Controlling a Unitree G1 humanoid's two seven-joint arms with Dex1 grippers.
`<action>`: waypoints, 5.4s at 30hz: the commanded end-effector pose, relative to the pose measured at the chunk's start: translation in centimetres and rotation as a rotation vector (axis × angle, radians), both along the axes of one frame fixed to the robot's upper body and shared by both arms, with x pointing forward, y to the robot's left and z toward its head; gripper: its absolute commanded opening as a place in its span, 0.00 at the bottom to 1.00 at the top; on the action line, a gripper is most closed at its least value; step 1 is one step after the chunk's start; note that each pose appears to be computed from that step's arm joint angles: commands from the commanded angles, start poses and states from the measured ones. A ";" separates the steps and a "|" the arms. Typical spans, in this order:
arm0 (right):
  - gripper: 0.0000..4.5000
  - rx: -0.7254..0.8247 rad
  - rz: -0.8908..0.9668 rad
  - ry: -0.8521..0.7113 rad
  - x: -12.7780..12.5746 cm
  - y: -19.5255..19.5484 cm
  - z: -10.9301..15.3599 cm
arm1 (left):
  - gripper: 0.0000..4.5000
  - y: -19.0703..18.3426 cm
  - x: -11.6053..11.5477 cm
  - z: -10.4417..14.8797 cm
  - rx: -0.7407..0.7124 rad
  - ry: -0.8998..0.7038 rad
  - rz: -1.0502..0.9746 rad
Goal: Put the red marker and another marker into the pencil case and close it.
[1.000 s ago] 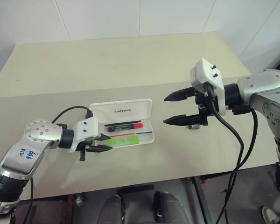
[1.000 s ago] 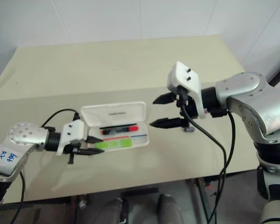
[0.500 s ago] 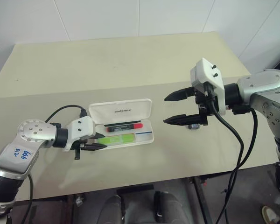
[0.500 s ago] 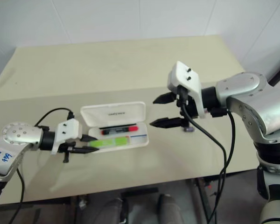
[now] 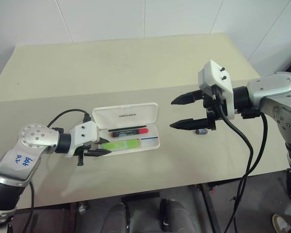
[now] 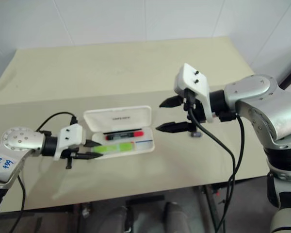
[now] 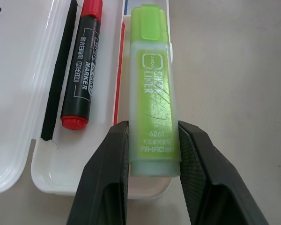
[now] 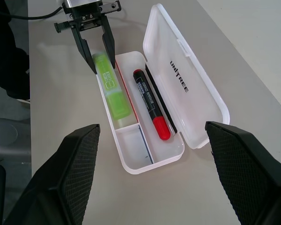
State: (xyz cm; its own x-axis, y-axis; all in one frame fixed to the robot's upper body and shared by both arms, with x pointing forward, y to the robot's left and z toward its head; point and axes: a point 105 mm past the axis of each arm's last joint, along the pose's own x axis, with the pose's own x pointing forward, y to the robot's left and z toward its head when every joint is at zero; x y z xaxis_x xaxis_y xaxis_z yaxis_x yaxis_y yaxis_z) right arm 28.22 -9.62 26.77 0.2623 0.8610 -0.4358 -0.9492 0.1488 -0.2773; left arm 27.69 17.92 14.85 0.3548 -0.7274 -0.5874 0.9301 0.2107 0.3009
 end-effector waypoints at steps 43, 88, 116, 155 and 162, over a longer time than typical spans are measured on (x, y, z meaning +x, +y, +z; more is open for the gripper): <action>0.85 -0.451 -0.179 0.015 7.1 -10.5 -10.8 | 1.00 -1.1 -4.0 7.6 -0.207 -0.013 -0.055; 0.08 -0.317 0.192 -0.207 2.3 5.6 -7.7 | 1.00 2.6 -2.3 6.1 -0.044 -0.064 0.042; 0.46 -0.336 0.238 -0.192 2.7 6.1 -8.9 | 1.00 2.8 -2.1 5.9 -0.046 -0.074 0.051; 0.85 -0.010 0.024 -0.068 0.4 1.9 -1.5 | 0.01 5.7 5.5 11.8 -0.238 -0.357 0.250; 0.85 0.017 0.093 -0.045 -1.1 2.6 -0.2 | 0.01 3.6 7.6 10.7 -0.193 -0.305 0.114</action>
State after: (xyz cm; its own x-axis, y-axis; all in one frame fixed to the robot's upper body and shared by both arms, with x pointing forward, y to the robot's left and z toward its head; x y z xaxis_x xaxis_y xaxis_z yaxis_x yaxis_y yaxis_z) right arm 27.85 -6.95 24.83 0.1935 0.8764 -0.4410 -0.9603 0.0771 -0.2680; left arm 35.24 21.59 24.28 0.5804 -0.7562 -0.3021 0.7845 0.4197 0.4565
